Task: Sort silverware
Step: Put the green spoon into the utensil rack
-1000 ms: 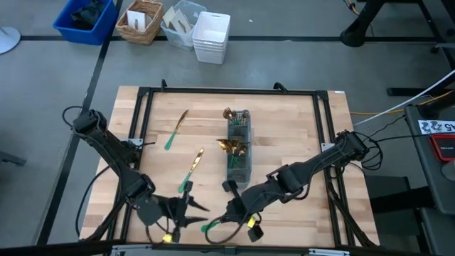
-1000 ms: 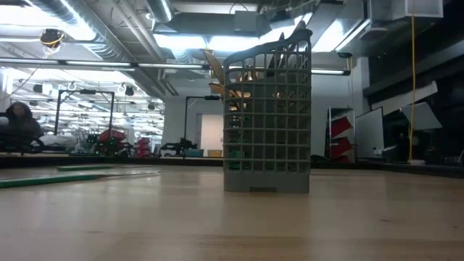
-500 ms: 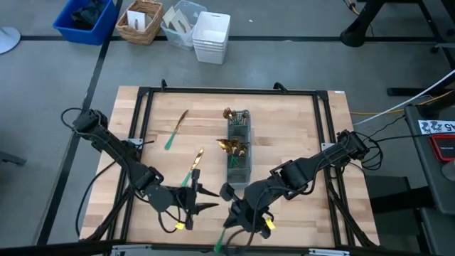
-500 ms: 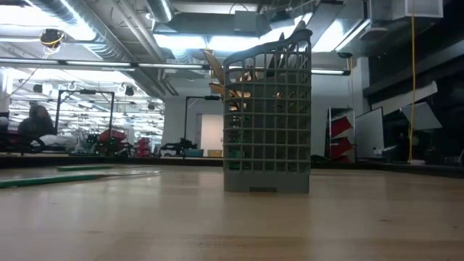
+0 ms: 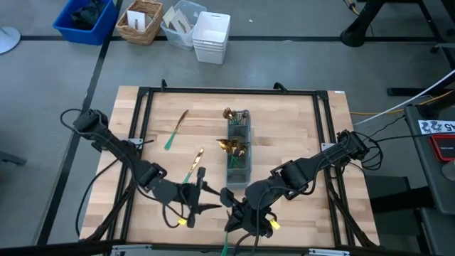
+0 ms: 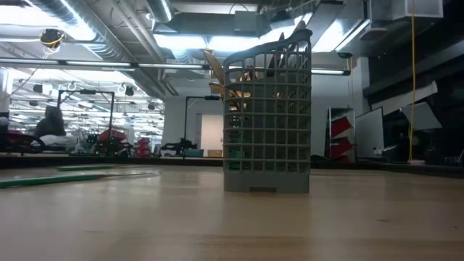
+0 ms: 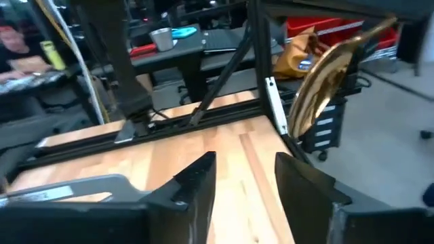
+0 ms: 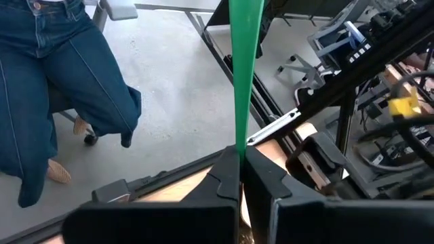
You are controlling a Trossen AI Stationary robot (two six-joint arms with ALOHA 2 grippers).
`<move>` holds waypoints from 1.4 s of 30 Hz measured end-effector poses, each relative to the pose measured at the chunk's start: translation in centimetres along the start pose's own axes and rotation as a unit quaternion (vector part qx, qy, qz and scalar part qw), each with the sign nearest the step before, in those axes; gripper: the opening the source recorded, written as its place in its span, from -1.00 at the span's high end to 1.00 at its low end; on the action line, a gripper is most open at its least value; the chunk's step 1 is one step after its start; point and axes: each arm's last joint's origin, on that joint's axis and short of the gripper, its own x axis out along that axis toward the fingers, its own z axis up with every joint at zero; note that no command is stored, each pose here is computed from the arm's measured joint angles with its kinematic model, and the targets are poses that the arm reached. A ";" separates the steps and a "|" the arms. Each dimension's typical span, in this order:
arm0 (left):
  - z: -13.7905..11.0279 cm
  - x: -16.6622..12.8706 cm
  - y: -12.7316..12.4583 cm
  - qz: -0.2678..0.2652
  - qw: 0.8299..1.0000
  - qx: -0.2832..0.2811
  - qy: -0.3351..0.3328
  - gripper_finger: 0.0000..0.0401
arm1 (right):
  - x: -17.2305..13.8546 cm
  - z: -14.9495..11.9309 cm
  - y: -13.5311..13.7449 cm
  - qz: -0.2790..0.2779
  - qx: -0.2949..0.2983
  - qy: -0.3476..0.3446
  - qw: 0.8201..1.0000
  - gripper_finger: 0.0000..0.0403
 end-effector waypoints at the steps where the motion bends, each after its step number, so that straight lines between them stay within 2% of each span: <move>1: 0.0 0.1 0.2 -0.009 1.000 -0.005 -0.002 0.25 | 0.0 0.0 0.0 0.000 0.000 0.000 1.000 0.95; 8: 0.7 0.6 0.8 -0.081 0.996 -0.019 -0.040 0.13 | 0.0 0.0 0.0 0.000 -0.002 0.000 1.000 0.95; 23: 0.8 1.1 1.7 -0.109 0.992 -0.026 -0.049 0.16 | 0.0 0.3 -0.2 -0.012 -0.105 -0.013 0.994 0.95; 32: 0.8 1.1 1.7 -0.108 0.993 -0.014 -0.052 0.17 | 0.0 0.3 -0.2 -0.012 -0.138 -0.013 0.990 0.95; 36: 0.8 1.1 1.7 -0.108 0.993 -0.007 -0.054 0.29 | 0.0 0.3 -0.2 -0.015 -0.139 -0.016 0.990 0.95; 42: 0.8 1.1 1.7 -0.109 0.992 0.009 -0.056 0.66 | 0.0 0.3 -0.2 -0.015 -0.149 -0.015 0.989 0.95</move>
